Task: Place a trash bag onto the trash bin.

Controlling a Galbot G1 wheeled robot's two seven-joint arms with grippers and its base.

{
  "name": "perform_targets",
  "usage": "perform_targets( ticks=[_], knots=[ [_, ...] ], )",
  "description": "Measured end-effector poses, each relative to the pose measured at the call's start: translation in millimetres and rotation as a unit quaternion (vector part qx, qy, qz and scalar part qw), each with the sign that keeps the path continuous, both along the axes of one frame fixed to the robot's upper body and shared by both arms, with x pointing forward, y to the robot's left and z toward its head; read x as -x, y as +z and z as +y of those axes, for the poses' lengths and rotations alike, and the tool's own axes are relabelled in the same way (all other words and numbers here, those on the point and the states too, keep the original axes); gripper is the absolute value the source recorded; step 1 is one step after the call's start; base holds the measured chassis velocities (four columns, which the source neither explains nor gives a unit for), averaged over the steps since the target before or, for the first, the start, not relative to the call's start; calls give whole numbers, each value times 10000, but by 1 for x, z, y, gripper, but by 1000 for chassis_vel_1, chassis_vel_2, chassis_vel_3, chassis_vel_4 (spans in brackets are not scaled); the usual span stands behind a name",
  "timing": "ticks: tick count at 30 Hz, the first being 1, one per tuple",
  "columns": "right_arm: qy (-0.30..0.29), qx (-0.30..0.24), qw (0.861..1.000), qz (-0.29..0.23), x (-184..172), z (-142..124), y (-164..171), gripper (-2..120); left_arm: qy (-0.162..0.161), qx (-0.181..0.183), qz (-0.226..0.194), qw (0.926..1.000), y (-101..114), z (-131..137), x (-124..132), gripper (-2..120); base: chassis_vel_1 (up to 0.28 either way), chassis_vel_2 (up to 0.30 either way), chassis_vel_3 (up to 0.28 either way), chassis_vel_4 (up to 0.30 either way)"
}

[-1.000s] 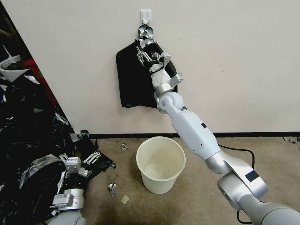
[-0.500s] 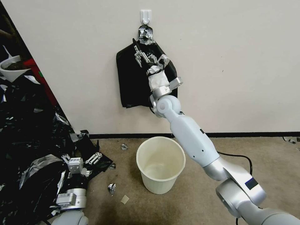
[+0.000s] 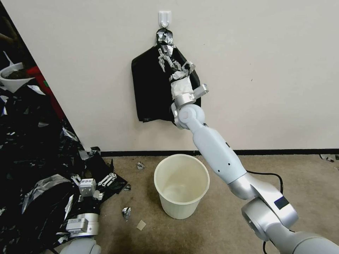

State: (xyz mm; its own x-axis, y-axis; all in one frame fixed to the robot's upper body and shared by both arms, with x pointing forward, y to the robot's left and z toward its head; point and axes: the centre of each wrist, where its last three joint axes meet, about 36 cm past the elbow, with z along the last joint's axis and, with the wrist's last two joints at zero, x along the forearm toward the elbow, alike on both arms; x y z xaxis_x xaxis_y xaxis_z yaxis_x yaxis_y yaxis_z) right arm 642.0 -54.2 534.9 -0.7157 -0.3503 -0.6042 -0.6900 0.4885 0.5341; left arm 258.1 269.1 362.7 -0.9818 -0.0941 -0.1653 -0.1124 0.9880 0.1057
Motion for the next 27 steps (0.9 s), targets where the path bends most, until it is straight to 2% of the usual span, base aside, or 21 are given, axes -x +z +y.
perform_targets(
  ticks=[3,6,7,10,11,19,22,27],
  knots=[
    [9,16,10000,-27,-2,2,3,68,5,-2,-3,10000,0,0,0,100,0,0,0,0],
    [-20,56,10000,-23,-4,3,3,54,7,-4,-4,10000,0,-1,0,100,0,0,0,0],
    [-20,56,10000,-23,-4,3,3,54,7,-4,-4,10000,0,-1,0,100,0,0,0,0],
    [-58,101,9999,-34,-6,1,2,41,6,-2,-2,10000,-1,-1,0,100,0,0,0,0],
    [-58,101,9999,-34,-6,1,2,41,6,-2,-2,10000,-1,-1,0,100,0,0,0,0],
    [-176,158,9997,-55,-13,-3,3,7,-3,-7,21,10000,-3,-3,1,100,0,0,0,0],
    [-182,190,9996,-126,-14,-4,2,0,-4,-11,24,10000,-4,-3,1,100,0,0,0,0],
    [-108,230,9991,-334,-14,-6,-3,0,-5,-19,25,10000,-5,-3,1,100,0,0,0,0]
  ],
)
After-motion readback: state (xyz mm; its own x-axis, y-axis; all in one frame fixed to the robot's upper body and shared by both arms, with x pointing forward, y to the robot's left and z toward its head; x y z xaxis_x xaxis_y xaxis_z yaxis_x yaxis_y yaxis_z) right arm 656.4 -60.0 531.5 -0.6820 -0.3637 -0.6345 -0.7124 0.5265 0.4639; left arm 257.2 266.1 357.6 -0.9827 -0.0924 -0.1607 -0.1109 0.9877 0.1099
